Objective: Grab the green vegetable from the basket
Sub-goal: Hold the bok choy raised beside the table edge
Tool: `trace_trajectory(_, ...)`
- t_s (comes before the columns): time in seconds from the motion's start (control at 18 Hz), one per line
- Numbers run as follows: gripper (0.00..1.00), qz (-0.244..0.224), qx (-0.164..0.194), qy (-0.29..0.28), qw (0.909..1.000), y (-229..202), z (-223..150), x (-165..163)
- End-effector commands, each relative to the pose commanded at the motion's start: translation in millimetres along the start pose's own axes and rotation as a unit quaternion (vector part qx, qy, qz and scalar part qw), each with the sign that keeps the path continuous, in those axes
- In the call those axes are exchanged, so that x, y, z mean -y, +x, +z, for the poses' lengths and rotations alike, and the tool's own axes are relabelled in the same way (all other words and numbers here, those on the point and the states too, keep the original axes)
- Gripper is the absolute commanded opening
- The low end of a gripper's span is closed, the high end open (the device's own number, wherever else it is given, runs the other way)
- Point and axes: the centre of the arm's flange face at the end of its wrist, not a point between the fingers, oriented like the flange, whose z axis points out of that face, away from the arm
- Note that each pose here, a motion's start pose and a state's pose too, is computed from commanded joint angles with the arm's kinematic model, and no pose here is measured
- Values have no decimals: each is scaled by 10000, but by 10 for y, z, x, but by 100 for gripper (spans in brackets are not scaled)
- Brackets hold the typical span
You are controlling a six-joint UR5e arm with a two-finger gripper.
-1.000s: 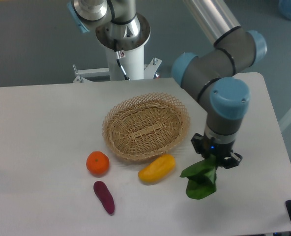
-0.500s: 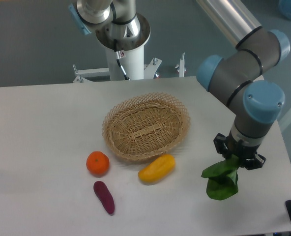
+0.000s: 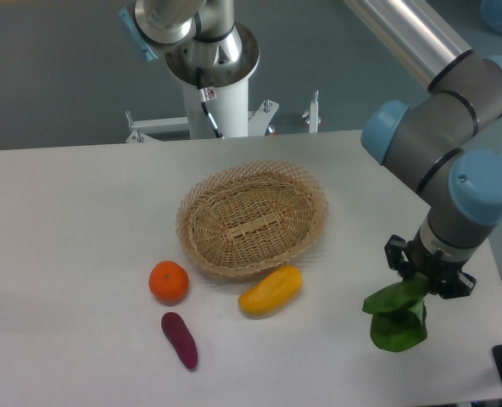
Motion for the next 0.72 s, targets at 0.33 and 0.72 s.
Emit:
trace_trajectory(0.33,39,123,0,0,9999,11,25,-3)
trace_trajectory(0.72,39,123,7,2,9999,21,25,6)
